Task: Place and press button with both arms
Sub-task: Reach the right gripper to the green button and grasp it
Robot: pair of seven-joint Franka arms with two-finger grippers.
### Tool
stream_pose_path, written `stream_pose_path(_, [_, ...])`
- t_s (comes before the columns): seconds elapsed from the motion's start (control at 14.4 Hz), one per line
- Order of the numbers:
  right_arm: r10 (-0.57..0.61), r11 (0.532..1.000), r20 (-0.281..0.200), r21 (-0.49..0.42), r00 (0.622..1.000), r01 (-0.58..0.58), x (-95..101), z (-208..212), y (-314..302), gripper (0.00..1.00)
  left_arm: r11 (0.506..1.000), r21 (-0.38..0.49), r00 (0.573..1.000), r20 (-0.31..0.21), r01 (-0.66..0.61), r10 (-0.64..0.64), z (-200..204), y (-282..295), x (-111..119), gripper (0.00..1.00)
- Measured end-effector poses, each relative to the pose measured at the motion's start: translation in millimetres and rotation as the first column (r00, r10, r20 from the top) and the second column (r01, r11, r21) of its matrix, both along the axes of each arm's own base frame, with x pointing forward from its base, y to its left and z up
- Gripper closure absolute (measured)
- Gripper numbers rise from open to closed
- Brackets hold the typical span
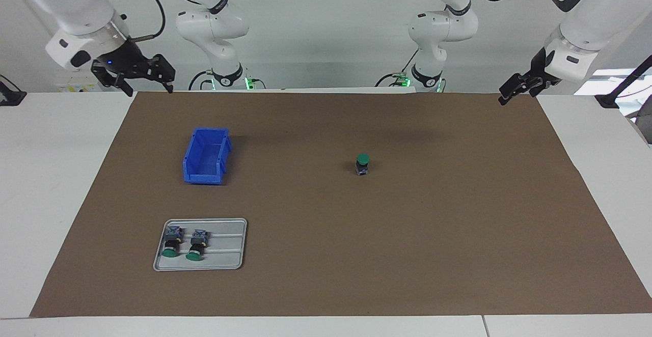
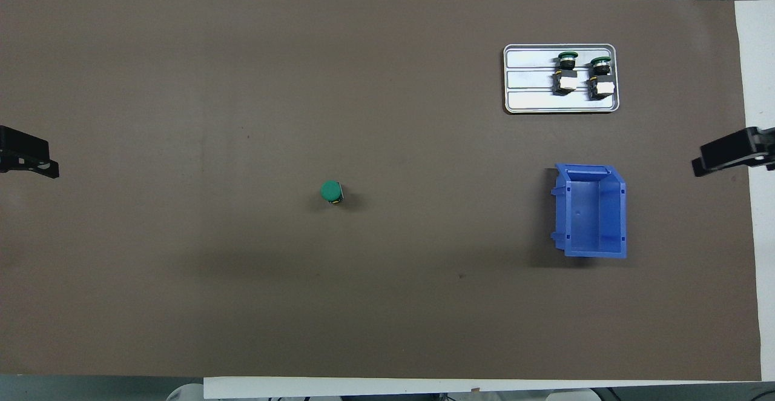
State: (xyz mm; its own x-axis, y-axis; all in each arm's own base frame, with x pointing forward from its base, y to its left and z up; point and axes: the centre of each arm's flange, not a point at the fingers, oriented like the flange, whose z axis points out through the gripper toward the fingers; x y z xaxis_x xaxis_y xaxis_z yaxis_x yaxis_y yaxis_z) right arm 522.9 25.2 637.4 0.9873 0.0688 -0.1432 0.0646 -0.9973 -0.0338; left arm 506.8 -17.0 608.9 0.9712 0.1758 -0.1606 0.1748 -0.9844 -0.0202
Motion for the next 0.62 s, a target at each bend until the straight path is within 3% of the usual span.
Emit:
stream_pose_path(0.21, [-0.024,1.0,0.054,0.016,0.998,0.023,-5.2,-10,150,0.0,1.0,0.002,1.0,0.006,-0.011,0.011,3,5,-2,0.0])
stream_pose_path(0.62, [-0.175,0.983,0.092,0.069,0.98,0.169,0.8,-67,369,0.0,1.0,0.008,1.0,0.01,0.01,-0.01,5,-6,-4,0.0])
